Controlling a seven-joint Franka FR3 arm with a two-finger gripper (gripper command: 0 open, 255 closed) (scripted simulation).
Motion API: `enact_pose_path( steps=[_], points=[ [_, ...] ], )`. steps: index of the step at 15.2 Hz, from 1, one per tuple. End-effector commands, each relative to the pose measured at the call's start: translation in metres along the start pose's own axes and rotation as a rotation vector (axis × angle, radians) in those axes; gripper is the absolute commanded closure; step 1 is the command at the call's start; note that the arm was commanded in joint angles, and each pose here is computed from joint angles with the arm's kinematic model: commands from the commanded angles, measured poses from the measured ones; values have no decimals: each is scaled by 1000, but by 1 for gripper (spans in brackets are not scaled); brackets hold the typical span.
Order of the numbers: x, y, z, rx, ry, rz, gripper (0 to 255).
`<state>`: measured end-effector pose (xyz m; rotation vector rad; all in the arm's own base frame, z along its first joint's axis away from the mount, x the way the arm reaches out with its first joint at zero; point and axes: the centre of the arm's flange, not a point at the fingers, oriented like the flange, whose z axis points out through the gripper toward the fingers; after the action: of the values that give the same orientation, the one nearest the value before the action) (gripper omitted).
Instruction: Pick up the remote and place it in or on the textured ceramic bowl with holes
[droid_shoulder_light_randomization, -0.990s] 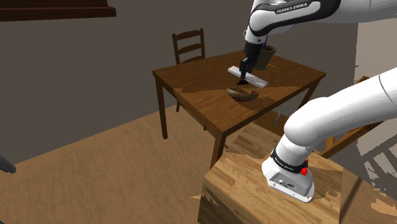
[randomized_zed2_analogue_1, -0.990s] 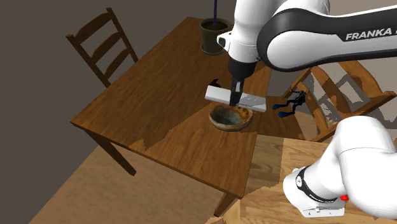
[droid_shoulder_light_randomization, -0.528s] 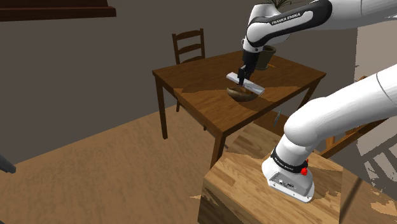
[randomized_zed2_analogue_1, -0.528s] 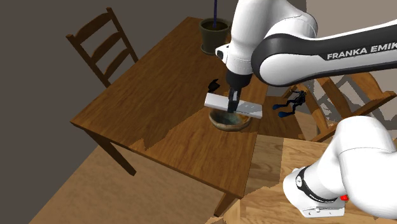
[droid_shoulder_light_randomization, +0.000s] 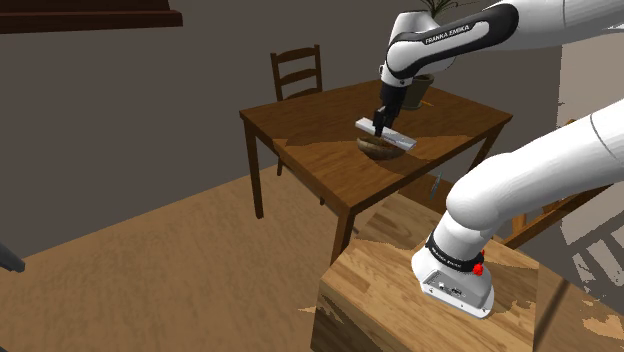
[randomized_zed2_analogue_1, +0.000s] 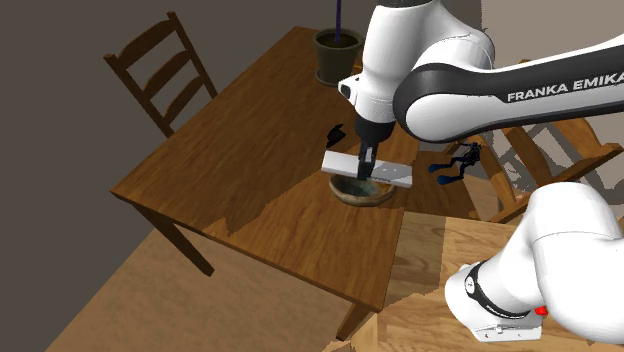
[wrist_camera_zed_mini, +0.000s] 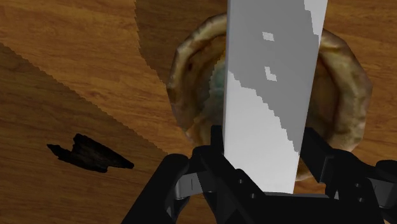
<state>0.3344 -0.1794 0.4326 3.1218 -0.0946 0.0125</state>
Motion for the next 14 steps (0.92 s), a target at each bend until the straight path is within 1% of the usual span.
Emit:
enact_pose_path(
  steps=[1, 2, 7, 11, 14],
  points=[
    [0, 0, 0, 0, 0, 0, 255],
    [0, 0, 0, 0, 0, 0, 0],
    [0, 0, 0, 0, 0, 0, 0],
    [0, 0, -50, 0, 0, 0, 0],
    [0, 0, -50, 0, 0, 0, 0]
  ],
)
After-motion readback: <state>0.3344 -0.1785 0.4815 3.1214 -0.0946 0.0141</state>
